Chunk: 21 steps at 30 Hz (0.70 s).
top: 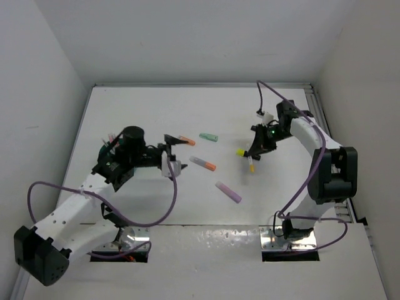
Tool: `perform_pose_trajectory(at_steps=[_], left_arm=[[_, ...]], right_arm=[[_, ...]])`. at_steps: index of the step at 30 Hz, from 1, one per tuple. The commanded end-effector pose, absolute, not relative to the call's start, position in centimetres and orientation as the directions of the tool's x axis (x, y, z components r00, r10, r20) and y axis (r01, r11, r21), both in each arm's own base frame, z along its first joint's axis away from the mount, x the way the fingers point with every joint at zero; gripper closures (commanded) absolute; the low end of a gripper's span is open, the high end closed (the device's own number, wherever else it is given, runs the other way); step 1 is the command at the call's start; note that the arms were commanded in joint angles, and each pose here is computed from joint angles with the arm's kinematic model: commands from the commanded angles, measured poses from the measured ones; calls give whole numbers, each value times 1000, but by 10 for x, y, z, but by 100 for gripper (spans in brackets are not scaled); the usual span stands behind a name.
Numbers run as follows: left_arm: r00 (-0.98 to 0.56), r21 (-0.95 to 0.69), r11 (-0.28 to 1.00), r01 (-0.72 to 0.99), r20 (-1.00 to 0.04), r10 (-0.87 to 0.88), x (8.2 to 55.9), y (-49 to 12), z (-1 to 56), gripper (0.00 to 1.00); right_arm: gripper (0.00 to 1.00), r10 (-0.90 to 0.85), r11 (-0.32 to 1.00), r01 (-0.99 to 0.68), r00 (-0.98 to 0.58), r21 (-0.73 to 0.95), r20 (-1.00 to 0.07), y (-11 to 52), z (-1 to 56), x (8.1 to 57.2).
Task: Sort the stationery into containers
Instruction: Grab a piece of stationery with the right arm, then pass the stationery from the right arm to the left
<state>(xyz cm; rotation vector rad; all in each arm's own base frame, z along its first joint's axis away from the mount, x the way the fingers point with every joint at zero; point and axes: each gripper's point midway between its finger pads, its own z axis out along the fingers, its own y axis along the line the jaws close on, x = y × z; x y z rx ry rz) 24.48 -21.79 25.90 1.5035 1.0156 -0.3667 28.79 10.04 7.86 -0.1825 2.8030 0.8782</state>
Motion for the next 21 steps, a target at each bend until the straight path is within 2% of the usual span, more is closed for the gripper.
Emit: perform_pose_trajectory(at_steps=[1,2,6,8,9,15,21], left_arm=[[747,732,-201,651,-572,339,202,-253,231,19],[782,748,-251,614,-534,322,198,-261,227,20],[833,763,-335,553,-492,253,179,-293,224,26],[853,781,-344,522,-470,227,174,-307,225,28],[866,802,-327,499,-452,215,178,-315,227,29],[890,833,-317,454,-411,195,181,-342,224,31],[914,840,-360,407,-374,159,178,-353,213,34]], right_arm=[[100,-22,649,-139,-986,748,-164,151,119,296],[100,-20,627,-120,-990,769,-138,162,125,297],[100,-6,617,-37,-999,786,-43,188,124,293],[100,2,606,-22,-1000,795,-29,200,125,291],[100,32,606,36,-999,795,20,203,124,286],[100,104,586,172,-985,792,136,221,126,274],[100,46,602,125,-992,789,122,237,136,259]])
